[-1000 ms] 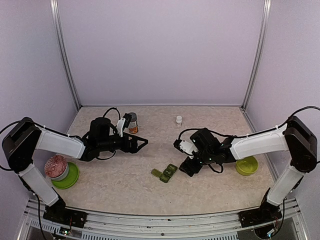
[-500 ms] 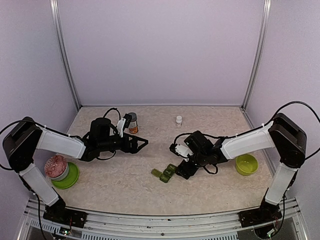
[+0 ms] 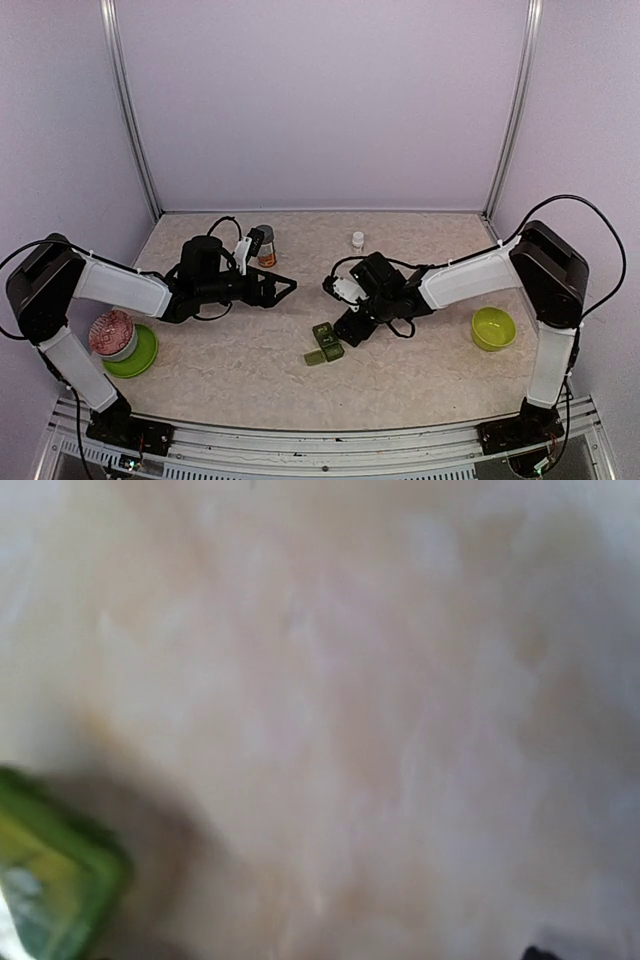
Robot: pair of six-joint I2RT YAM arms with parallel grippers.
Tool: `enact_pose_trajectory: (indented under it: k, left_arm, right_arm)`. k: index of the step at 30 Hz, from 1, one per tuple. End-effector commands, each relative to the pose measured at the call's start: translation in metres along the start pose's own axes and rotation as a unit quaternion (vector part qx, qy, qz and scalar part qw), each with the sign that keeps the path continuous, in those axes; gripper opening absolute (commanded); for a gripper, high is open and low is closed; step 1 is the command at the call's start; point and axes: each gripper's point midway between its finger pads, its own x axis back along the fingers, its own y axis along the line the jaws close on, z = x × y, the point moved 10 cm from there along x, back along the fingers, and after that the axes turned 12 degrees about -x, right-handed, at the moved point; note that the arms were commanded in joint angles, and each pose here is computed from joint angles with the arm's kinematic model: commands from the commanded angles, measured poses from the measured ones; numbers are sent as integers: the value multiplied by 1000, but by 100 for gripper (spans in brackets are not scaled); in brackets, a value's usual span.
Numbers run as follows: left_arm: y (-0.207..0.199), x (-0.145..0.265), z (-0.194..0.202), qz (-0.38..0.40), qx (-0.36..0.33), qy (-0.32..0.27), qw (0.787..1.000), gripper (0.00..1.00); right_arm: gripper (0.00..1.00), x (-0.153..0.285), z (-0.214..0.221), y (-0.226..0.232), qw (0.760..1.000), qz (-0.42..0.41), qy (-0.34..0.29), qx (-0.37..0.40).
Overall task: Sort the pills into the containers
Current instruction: Adjust the pill container at the center of the board, then pick up the pill bottle from the center of the board.
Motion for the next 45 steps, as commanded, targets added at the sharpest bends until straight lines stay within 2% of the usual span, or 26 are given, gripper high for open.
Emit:
enact_pose_trajectory:
  k: [1,10,15,22,26,33,38,45]
  left_arm:
    - [1,0,-2,4,0,-6,1000,99]
    - [2,0,-2,0,2,-6,1000,99]
    - [2,-1,-1,1,4,-5,1000,99]
    - [2,-1,-1,1,4,-5,1000,99]
    - [2,0,-2,-1,3,-5,1000,99]
    - [3,-1,-1,-4,3,-4,1000,99]
    - [3,-3,2,-5,4,1,1000,99]
    - [4,-6,3,-1,7,6,1000,99]
  right_arm:
    - [86,-8,-17,-1,1000,6,-16,-9]
    - [89,13,-34,-28,996,46,-49,-50]
    - [91,31,-58,-72,985,92,-95,-113]
    - [90,45,-102,-149,954,130,-167,-214]
    - [90,30,-123,-175,948,133,-181,-225]
    - [90,1,-163,-189,952,106,-194,-209]
    - [90,-30,-160,-194,954,91,-183,-221]
    - [83,-59,-143,-193,958,60,-162,-230]
